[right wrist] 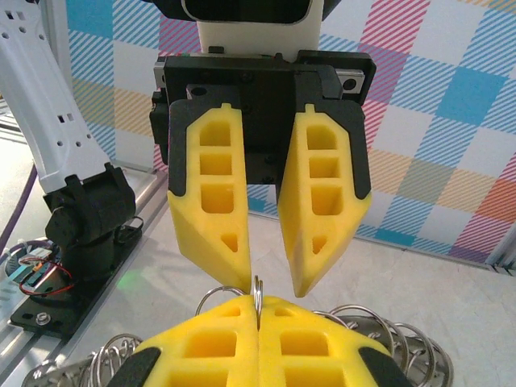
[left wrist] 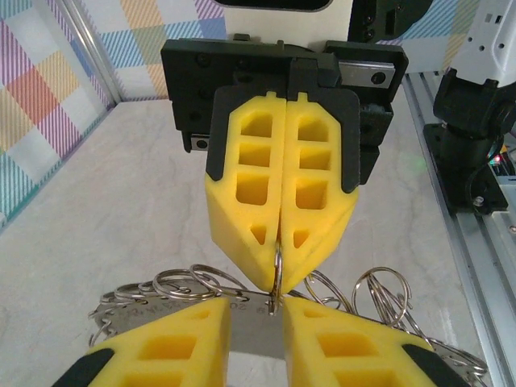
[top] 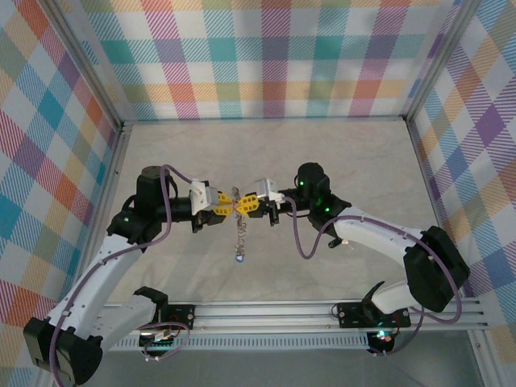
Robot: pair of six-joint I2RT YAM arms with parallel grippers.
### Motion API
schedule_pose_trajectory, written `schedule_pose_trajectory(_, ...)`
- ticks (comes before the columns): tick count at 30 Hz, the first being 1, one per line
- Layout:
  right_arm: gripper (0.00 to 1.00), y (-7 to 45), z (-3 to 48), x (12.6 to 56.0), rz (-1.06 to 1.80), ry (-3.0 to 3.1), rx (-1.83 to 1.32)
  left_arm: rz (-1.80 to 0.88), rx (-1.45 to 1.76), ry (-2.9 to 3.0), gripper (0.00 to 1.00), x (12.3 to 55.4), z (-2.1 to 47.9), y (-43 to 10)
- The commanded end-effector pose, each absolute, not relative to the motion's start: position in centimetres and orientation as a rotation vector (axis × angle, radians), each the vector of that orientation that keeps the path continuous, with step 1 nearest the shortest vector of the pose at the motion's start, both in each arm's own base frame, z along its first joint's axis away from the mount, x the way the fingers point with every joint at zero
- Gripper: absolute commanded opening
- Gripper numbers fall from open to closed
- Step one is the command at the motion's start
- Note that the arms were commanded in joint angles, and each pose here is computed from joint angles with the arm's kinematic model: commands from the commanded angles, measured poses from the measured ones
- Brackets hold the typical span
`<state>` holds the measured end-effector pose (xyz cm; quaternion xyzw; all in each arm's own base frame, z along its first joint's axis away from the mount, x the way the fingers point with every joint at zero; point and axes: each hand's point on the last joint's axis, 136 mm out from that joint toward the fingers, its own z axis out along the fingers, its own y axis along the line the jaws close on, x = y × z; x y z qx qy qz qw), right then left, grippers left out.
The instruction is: Put the keys on the keyring
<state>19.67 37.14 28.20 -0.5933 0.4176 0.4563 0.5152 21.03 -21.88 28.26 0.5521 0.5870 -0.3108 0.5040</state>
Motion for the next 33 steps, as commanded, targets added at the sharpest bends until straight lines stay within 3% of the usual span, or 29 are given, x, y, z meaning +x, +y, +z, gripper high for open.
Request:
schedule_pose_trajectory(1, 0.0, 37.4, 30.7, 19.3, 1.111, 0.897, -1.417, -0.767, 1.364, 1.389, 0.21, 20.6, 28.5, -22.2)
schedule_pose_trajectory(22, 0.0, 38.9, 31.2, 18.4, 1.152, 0.837, -1.388, -0.699, 1.42, 1.403, 0.19, 20.7, 27.7, -23.3)
schedule_pose_trajectory(25, 0.0, 39.1, 30.9, 18.4, 1.15, 0.847, -1.386, -0.692, 1.396, 1.398, 0.16, 20.9, 28.1, -23.3)
schedule_pose_trajectory(27, 0.0, 39.2, 30.6, 18.5, 1.144, 0.857, -1.383, -0.69, 1.384, 1.387, 0.0, 21.0, 28.4, -23.4)
schedule_pose_trajectory(33, 0.03, 38.8, 28.0, 19.0, 1.04, 0.949, -1.456, -0.64, 1.39, 1.404, 0.0, 21.0, 28.0, -22.9)
